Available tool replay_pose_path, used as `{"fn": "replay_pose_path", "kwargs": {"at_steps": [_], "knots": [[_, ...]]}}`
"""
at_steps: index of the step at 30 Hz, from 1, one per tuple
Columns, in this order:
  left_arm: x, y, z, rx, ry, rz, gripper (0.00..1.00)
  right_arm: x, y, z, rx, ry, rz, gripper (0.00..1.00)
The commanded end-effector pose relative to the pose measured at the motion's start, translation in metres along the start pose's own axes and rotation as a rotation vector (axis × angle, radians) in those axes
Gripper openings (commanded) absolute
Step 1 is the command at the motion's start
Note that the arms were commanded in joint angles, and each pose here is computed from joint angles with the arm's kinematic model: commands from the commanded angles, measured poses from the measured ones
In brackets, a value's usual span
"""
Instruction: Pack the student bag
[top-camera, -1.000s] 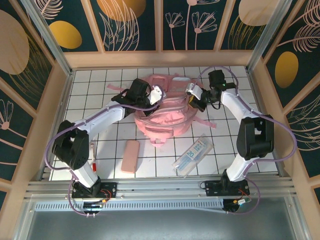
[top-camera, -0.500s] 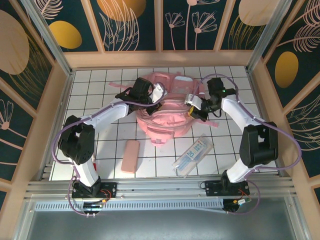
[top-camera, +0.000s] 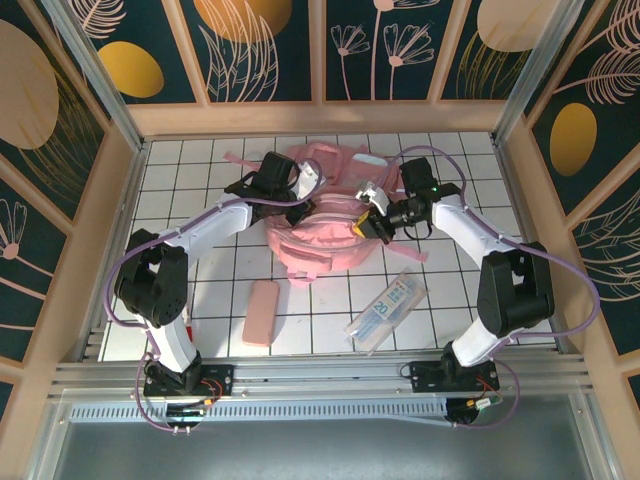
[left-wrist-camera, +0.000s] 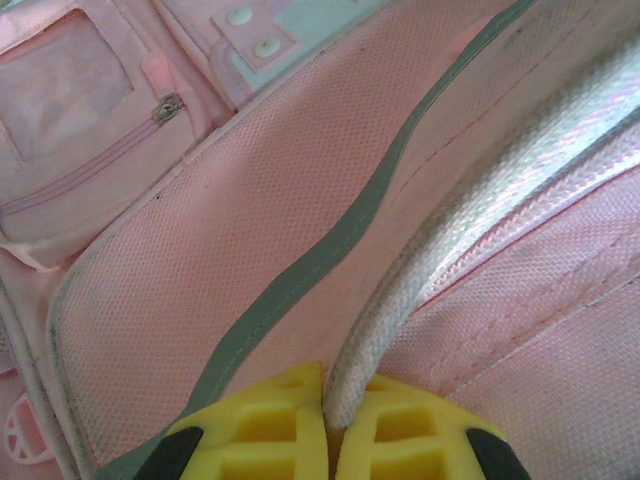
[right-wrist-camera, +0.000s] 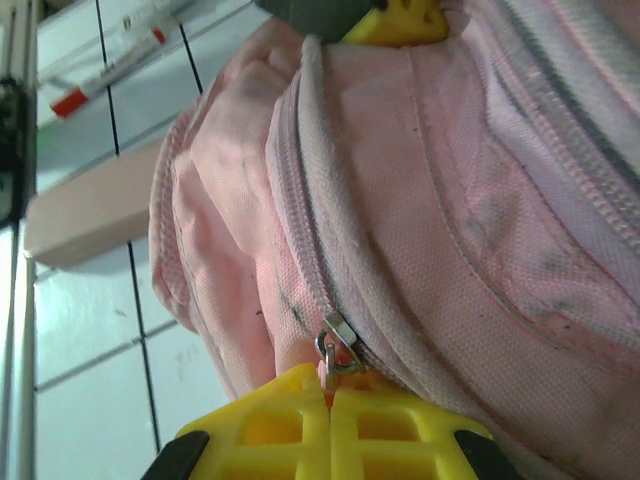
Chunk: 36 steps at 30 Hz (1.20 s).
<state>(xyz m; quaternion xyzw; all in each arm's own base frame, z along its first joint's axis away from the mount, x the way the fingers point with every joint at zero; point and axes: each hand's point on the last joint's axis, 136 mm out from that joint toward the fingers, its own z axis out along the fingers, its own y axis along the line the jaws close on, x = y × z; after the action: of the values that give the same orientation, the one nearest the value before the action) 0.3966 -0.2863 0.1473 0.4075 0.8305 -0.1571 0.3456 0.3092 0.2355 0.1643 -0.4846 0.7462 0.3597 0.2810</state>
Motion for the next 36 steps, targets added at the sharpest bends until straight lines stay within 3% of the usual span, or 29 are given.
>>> {"fn": "replay_pose_path", "kwargs": {"at_steps": [1,3,7,13,17,23,27,30,34,36], "knots": [[-0.032,0.004,-0.018,-0.052,-0.102,0.019,0.00,-0.039,0.010,-0.010,-0.086,-0.155,0.062,0.00],[-0.031,0.014,-0.023,-0.086,-0.095,0.033,0.00,-0.039,0.004,-0.020,-0.090,-0.178,0.145,0.00],[-0.037,0.017,-0.031,-0.094,-0.105,0.076,0.00,-0.037,0.023,-0.022,-0.258,-0.168,0.305,0.00],[-0.042,0.011,-0.031,-0.059,-0.132,0.088,0.00,0.005,0.065,0.023,-0.343,0.147,0.402,0.00],[-0.044,0.012,-0.031,-0.058,-0.140,0.082,0.00,0.018,0.058,0.033,-0.314,0.224,0.533,0.00],[-0.040,-0.005,-0.025,0.045,-0.126,-0.019,0.00,0.005,0.015,0.057,-0.196,0.155,0.772,0.00],[-0.030,-0.017,-0.028,0.105,-0.107,-0.051,0.00,-0.002,-0.043,0.036,0.008,0.054,0.789,0.00],[-0.032,-0.029,-0.028,0.181,-0.106,-0.089,0.00,0.006,-0.096,0.010,0.193,0.056,0.786,0.00],[-0.044,-0.067,-0.025,0.422,-0.132,-0.143,0.00,0.004,-0.126,-0.001,0.258,0.089,0.740,0.00],[-0.052,-0.069,-0.020,0.464,-0.144,-0.209,0.00,-0.003,-0.125,0.000,0.242,0.085,0.716,0.00]]}}
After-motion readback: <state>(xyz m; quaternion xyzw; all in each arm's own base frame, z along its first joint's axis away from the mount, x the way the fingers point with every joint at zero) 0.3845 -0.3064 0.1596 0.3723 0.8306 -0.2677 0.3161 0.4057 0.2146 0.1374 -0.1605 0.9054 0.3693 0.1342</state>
